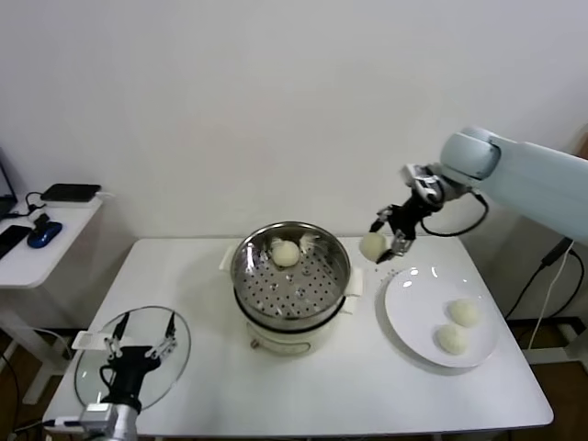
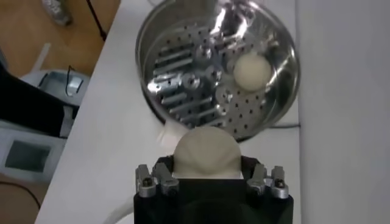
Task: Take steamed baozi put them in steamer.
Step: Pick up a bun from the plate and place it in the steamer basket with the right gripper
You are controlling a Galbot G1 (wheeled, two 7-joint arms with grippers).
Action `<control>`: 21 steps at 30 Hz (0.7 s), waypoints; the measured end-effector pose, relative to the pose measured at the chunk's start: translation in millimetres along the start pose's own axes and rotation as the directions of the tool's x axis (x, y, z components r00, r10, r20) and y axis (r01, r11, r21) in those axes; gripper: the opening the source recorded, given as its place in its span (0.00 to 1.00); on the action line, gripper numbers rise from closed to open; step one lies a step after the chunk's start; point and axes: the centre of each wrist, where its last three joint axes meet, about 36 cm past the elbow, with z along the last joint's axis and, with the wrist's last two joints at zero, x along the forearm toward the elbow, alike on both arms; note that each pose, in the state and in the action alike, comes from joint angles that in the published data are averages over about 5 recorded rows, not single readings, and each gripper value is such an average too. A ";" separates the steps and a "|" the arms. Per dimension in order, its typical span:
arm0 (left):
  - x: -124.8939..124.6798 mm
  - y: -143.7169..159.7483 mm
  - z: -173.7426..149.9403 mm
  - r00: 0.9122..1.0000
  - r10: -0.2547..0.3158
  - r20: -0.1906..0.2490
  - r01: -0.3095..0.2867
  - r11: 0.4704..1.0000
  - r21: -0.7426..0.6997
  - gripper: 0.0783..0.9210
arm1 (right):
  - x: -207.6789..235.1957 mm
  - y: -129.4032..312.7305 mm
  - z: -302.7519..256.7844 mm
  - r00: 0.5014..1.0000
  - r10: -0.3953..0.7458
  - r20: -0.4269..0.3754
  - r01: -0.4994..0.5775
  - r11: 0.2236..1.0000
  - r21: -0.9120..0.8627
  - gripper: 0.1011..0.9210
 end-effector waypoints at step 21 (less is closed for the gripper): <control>-3.8 6.4 3.1 1.000 0.011 -0.009 -0.011 0.999 -0.030 0.88 | -131.1 -58.0 -137.4 0.995 -0.098 -0.005 0.098 0.986 0.138 0.74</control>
